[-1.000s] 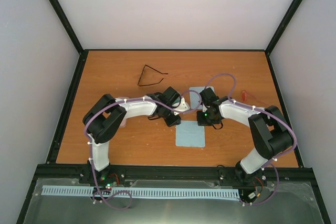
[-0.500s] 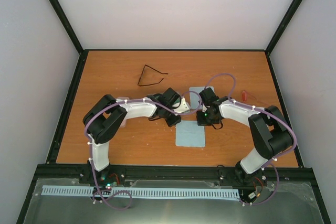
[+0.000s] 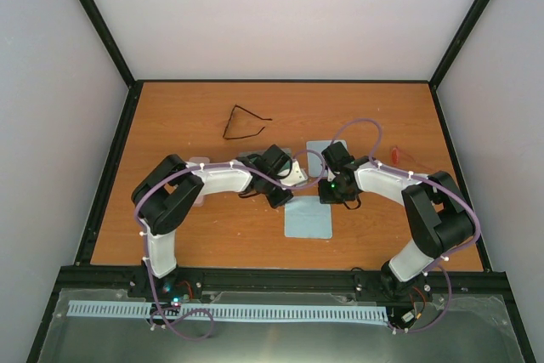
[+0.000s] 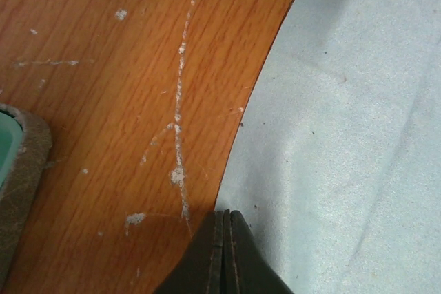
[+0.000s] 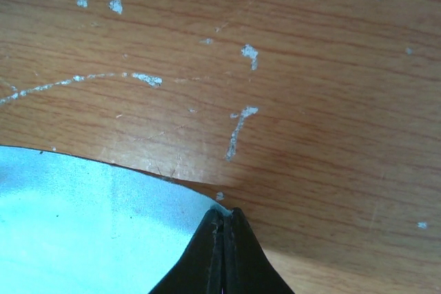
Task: Organize the sunglasses
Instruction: Fold the glasses cleaning cloth at the center of the board.
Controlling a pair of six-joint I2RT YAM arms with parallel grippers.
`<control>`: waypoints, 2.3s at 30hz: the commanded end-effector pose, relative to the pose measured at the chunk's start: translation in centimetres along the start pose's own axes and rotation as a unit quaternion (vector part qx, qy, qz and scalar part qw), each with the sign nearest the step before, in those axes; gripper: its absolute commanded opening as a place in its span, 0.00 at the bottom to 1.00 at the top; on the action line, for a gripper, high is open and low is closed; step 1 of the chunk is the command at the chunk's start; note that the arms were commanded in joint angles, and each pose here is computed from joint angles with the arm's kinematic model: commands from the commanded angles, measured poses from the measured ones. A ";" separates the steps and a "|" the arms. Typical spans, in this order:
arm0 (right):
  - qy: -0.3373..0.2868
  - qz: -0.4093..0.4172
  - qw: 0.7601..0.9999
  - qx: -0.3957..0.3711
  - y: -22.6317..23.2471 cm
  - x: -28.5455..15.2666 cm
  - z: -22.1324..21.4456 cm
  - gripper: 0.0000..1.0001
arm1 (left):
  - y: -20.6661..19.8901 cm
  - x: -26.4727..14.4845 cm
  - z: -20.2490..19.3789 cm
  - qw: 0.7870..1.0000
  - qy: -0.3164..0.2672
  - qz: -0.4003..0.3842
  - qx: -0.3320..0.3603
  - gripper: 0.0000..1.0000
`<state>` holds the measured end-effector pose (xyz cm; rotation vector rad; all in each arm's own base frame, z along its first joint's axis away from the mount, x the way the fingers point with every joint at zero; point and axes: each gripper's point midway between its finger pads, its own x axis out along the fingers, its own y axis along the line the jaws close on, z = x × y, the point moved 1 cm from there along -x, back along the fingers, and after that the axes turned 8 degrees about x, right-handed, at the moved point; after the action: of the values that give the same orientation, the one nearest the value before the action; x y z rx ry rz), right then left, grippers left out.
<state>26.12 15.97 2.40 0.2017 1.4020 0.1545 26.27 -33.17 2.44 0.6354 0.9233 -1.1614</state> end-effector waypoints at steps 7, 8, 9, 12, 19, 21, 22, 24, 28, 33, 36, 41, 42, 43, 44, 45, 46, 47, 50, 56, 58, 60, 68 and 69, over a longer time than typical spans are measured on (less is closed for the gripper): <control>-0.036 0.015 0.999 -0.002 0.9 -1.3 1.8 0.03 | 0.7 -0.9 0.6 0.999 0.025 0.029 0.014 0.01; -0.046 0.020 0.999 -0.002 1.1 -1.7 2.2 0.03 | 0.8 -1.0 1.0 0.999 0.022 0.032 0.016 0.00; -0.054 0.023 0.998 -0.002 1.3 -2.1 2.6 0.03 | 1.0 -1.1 1.2 0.999 0.019 0.035 0.017 0.00; -0.076 0.032 0.997 -0.005 1.8 -3.1 3.8 0.03 | 1.4 -1.4 1.8 0.999 0.008 0.047 0.021 0.00; -0.065 0.030 0.997 -0.012 1.5 -2.6 4.0 0.03 | 2.0 -1.5 1.9 0.998 0.012 0.059 0.017 0.04; -0.058 0.026 0.998 -0.013 1.3 -2.3 3.7 0.03 | 2.0 -1.4 1.7 0.998 0.015 0.060 0.012 0.10; -0.056 0.024 0.998 -0.013 1.2 -2.1 3.6 0.03 | 1.9 -1.4 1.6 0.998 0.015 0.059 0.009 0.11; -0.051 0.020 0.998 -0.012 0.9 -1.9 3.3 0.03 | 1.8 -1.3 1.5 0.998 0.015 0.057 0.006 0.13; -0.047 0.017 0.999 -0.012 0.8 -1.6 3.1 0.03 | 2.2 -0.8 1.4 0.998 0.020 0.062 0.002 0.22; -0.045 0.016 0.999 -0.011 0.7 -1.5 3.1 0.03 | 2.0 -0.6 1.7 0.998 0.017 0.053 -0.004 0.27; -0.045 0.015 0.999 -0.012 0.7 -1.4 3.2 0.03 | 1.4 -0.5 1.5 0.999 0.018 0.039 -0.008 0.27; -0.044 0.015 0.999 -0.011 0.7 -1.3 3.3 0.03 | 0.3 -0.3 0.5 1.000 0.023 0.014 -0.012 0.25; -0.044 0.015 0.999 -0.012 0.8 -1.3 3.3 0.03 | 0.1 -0.2 0.1 0.999 0.028 0.012 -0.012 0.24; -0.044 0.015 0.999 -0.012 0.7 -1.3 3.3 0.03 | 0.0 -0.1 -0.2 0.999 0.031 0.010 -0.012 0.22; -0.044 0.015 0.999 -0.012 0.7 -1.3 3.3 0.03 | -0.1 0.0 -0.6 0.999 0.035 0.009 -0.013 0.21; -0.042 0.014 0.999 -0.012 0.7 -1.3 3.2 0.03 | -0.2 0.2 -0.9 0.999 0.038 0.007 -0.013 0.19; -0.042 0.014 0.999 -0.011 0.7 -1.3 3.2 0.03 | -0.3 0.3 -1.2 0.999 0.042 0.006 -0.013 0.18; -0.042 0.014 0.999 -0.011 0.7 -1.3 3.2 0.03 | -0.3 0.4 -1.4 0.999 0.045 0.006 -0.013 0.16; -0.041 0.013 0.999 -0.012 0.6 -1.3 3.1 0.03 | -0.2 0.7 -2.0 0.999 0.051 0.009 -0.012 0.13; -0.043 0.014 0.999 -0.014 0.7 -1.3 3.2 0.03 | 0.5 0.5 -1.1 0.999 0.044 0.025 -0.004 0.01; -0.045 0.017 0.999 -0.017 0.7 -1.4 3.3 0.03 | 0.9 0.1 -0.2 0.999 0.036 0.034 0.000 0.01; -0.047 0.020 0.998 -0.019 0.7 -1.5 3.3 0.03 | 1.5 -0.4 0.8 0.999 0.026 0.045 0.005 0.01; -0.065 0.030 0.997 -0.030 0.3 -2.3 3.6 0.03 | 2.8 -1.9 4.6 0.997 -0.014 0.069 0.018 0.01; -0.065 0.029 0.997 -0.029 0.1 -2.4 3.5 0.03 | 2.9 -1.8 4.7 0.997 -0.014 0.070 0.018 0.00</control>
<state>29.04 15.84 4.45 0.2043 1.2996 0.2063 29.18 -33.98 4.72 0.6888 0.8754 -1.0614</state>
